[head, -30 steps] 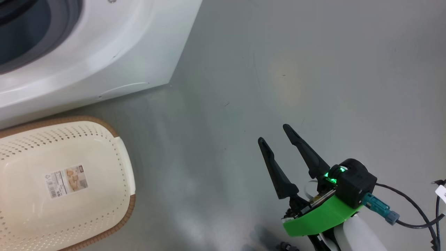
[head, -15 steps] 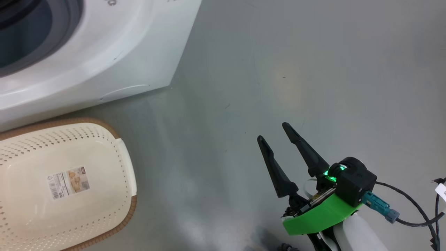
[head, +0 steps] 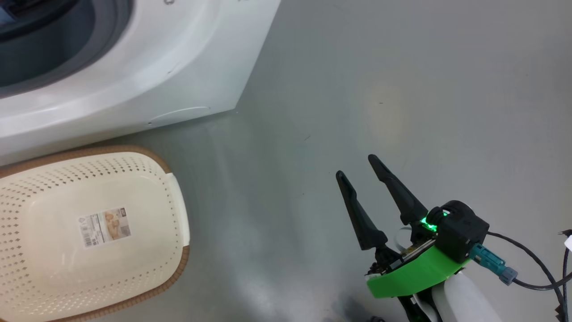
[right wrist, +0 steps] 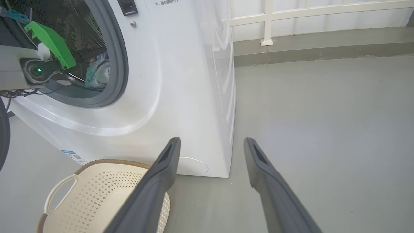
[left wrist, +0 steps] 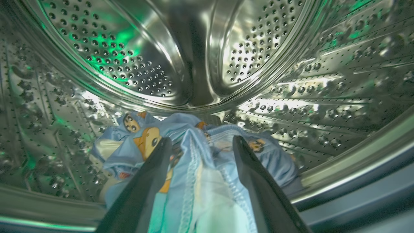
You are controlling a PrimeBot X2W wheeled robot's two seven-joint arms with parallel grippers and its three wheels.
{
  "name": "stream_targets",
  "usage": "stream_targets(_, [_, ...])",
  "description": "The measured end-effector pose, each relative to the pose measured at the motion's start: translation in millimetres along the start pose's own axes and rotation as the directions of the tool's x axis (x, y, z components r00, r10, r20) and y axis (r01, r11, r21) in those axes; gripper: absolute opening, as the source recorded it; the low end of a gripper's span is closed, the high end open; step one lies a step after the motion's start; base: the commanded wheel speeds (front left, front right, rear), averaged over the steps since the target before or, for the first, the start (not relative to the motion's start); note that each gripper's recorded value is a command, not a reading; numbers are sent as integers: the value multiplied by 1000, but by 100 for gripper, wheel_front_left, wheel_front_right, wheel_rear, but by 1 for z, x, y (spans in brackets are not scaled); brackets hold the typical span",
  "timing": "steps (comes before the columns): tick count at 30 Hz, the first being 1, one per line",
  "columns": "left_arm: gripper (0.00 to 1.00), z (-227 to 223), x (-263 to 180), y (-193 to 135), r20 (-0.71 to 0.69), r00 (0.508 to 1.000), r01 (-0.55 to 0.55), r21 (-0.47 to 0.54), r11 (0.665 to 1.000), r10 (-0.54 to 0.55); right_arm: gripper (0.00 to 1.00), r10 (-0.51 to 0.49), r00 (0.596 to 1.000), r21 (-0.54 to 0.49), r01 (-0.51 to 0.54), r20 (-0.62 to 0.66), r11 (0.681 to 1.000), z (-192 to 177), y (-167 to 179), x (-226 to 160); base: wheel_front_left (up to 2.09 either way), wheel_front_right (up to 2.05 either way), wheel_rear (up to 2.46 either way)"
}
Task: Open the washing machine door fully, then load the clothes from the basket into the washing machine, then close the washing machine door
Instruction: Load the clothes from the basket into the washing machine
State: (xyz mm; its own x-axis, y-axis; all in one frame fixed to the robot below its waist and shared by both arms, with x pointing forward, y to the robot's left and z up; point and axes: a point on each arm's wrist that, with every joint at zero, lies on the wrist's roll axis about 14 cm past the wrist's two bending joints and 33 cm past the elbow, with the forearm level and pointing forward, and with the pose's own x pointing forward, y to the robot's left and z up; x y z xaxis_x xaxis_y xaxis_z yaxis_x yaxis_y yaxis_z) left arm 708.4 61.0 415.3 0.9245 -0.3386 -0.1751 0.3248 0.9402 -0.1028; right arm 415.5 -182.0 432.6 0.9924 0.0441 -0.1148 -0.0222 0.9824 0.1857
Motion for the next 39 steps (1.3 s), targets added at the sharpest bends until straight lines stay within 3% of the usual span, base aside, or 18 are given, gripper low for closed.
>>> stream_targets(15, [100, 11, -31, -17, 98, 995, 26, -124, 992, -14, 100, 20, 999, -2, -20, 28, 1000, 6, 4, 9, 0, 0, 0])
stream_targets(26, [100, 1, -83, -27, 115, 993, 32, -101, 994, -20, 100, 15, 999, -9, -14, 52, 1000, 16, 0, 0, 0, 0, 0])
stream_targets(39, [100, -4, -152, -21, 124, 991, -40, -114, 993, 54, 100, 8, 998, -17, -7, 59, 1000, 23, -7, -21, 0, 0, 0])
